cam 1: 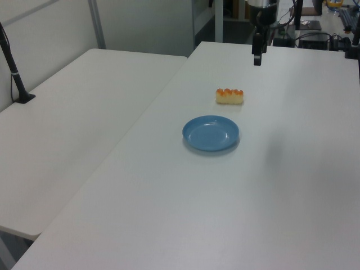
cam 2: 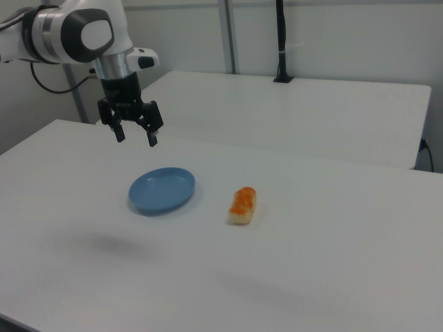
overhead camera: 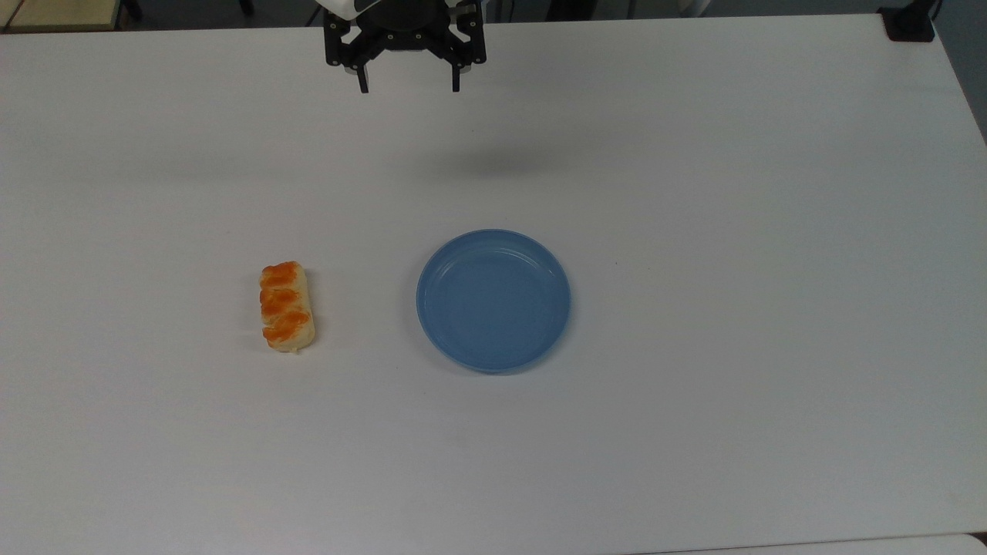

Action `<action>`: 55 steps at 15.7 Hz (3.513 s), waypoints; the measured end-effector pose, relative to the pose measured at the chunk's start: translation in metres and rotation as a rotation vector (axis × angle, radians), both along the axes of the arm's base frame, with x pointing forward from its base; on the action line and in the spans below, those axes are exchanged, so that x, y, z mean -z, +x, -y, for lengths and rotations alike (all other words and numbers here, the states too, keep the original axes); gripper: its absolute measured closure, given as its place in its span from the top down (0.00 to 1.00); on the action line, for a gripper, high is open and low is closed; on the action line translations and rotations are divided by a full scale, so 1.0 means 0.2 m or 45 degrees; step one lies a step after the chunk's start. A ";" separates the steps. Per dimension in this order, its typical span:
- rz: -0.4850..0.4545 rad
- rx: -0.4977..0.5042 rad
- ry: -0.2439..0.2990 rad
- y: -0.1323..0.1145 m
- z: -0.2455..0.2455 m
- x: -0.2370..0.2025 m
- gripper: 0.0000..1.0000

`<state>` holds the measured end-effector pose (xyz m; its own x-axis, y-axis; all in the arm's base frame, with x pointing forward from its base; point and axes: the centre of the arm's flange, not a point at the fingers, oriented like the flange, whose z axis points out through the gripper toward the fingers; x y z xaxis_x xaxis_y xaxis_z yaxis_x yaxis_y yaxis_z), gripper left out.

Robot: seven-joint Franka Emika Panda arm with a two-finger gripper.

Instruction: Put the bread on a plate

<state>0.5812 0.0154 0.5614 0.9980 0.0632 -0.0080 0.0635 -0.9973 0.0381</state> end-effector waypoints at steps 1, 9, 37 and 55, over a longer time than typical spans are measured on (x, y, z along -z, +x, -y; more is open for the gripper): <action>0.000 -0.003 0.000 0.00 0.00 0.00 1.00; -0.001 0.007 0.000 0.00 0.02 0.00 1.00; 0.213 0.034 -0.138 0.64 0.66 1.02 1.00; 0.267 0.028 -0.090 0.70 0.57 0.97 0.28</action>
